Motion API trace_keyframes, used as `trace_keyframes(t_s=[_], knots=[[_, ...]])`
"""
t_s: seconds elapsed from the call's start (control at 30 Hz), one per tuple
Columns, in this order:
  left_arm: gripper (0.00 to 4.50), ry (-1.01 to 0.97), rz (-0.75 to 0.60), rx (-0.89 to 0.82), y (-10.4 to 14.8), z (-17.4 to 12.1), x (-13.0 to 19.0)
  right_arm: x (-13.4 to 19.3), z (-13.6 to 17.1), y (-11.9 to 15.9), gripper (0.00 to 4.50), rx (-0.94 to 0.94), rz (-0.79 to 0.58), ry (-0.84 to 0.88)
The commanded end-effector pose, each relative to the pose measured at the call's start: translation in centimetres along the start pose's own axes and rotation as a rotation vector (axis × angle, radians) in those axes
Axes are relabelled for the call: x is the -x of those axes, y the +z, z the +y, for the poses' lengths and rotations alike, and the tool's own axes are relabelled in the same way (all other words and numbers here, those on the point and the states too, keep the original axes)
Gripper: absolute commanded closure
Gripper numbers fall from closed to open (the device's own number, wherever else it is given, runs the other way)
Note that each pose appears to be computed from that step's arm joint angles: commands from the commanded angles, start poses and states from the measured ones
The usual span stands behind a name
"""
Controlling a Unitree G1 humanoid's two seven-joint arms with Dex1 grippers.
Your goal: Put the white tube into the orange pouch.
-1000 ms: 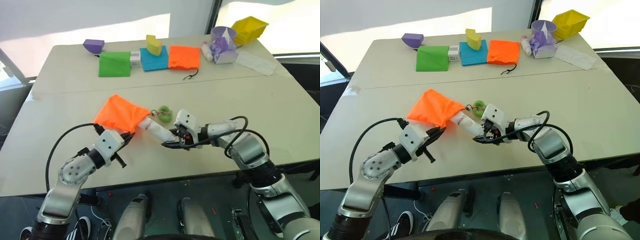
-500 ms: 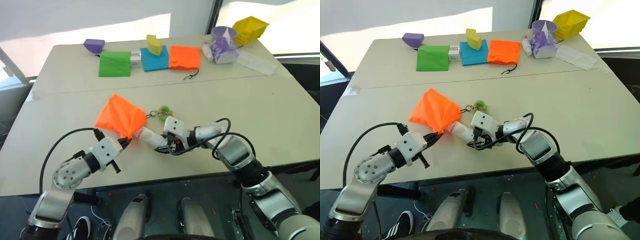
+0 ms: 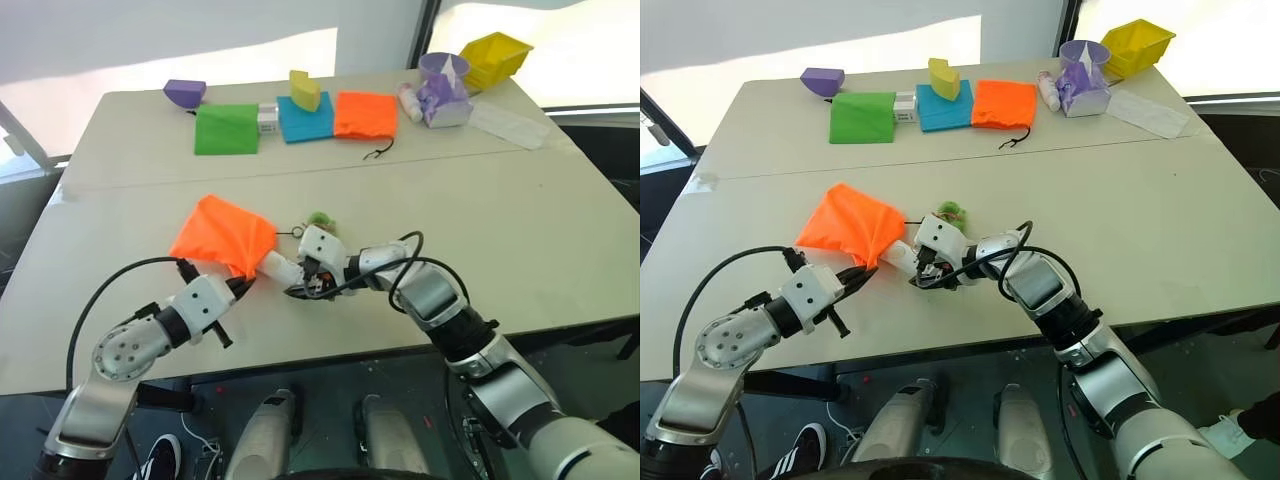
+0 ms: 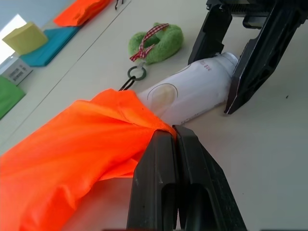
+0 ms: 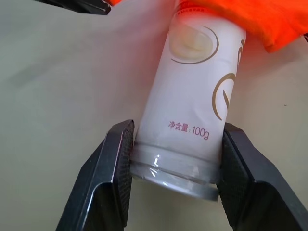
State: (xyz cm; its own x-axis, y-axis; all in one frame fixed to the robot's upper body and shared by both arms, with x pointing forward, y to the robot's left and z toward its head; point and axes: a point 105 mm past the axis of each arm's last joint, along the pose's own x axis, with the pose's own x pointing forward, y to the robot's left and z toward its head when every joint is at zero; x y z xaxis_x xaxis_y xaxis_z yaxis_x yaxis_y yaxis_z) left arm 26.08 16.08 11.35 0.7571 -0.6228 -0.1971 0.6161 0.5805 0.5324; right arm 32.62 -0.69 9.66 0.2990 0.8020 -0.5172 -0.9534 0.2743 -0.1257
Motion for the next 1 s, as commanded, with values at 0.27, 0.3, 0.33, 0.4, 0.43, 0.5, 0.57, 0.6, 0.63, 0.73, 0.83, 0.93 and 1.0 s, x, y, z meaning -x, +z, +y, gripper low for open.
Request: trace_keyframes(t_s=[0.27, 0.3, 0.33, 0.4, 0.43, 0.5, 0.57, 0.6, 0.63, 0.73, 0.83, 0.93, 1.0], knots=[[4.50, -0.023, -0.069, -0.008, 1.4, -0.2, 0.3, 3.0, -3.6, 1.3, 2.70, -0.071, -0.086, -0.189], [4.50, -0.022, -0.063, -0.010, 1.2, -0.1, 0.4, 3.3, -2.2, 1.2, 2.70, -0.066, -0.091, -0.115], [4.50, -0.024, -0.058, -0.013, 1.1, 0.0, 0.5, 3.6, -1.1, 1.1, 2.70, -0.053, -0.087, -0.052], [4.50, -0.024, -0.052, -0.013, 0.9, 0.1, 0.7, 4.1, 0.4, 0.6, 2.70, -0.011, -0.060, 0.015], [4.50, -0.027, -0.049, -0.017, 0.9, 0.1, 0.8, 4.2, 0.5, 0.5, 2.70, -0.009, -0.054, 0.020], [4.50, -0.025, -0.047, -0.019, 0.8, 0.3, 0.8, 4.3, 0.6, 0.6, 2.70, -0.006, -0.058, 0.023], [4.50, -0.025, -0.045, -0.025, 0.8, 0.3, 0.8, 4.5, 0.5, 0.8, 2.70, -0.005, -0.071, 0.021], [4.50, -0.025, -0.044, -0.025, 0.8, 0.3, 0.8, 4.6, 0.4, 0.9, 2.70, 0.002, -0.078, 0.015], [4.50, -0.026, -0.043, -0.025, 0.8, 0.3, 0.8, 4.7, 0.3, 0.9, 2.70, 0.006, -0.079, 0.012], [4.50, -0.015, -0.041, -0.028, 0.7, 0.5, 1.0, 5.6, 1.3, 0.0, 2.70, 0.009, -0.061, 0.080], [4.50, -0.002, -0.048, -0.014, 0.7, 0.8, 1.1, 6.0, 2.2, -0.5, 2.70, 0.006, -0.045, 0.127], [4.50, -0.004, -0.061, -0.011, 0.9, 0.9, 1.1, 5.9, 2.8, -0.2, 2.70, -0.001, -0.057, 0.162], [4.50, 0.017, -0.065, 0.023, 0.7, 1.2, 1.4, 5.7, 2.0, 0.1, 2.70, -0.008, -0.076, 0.116]])
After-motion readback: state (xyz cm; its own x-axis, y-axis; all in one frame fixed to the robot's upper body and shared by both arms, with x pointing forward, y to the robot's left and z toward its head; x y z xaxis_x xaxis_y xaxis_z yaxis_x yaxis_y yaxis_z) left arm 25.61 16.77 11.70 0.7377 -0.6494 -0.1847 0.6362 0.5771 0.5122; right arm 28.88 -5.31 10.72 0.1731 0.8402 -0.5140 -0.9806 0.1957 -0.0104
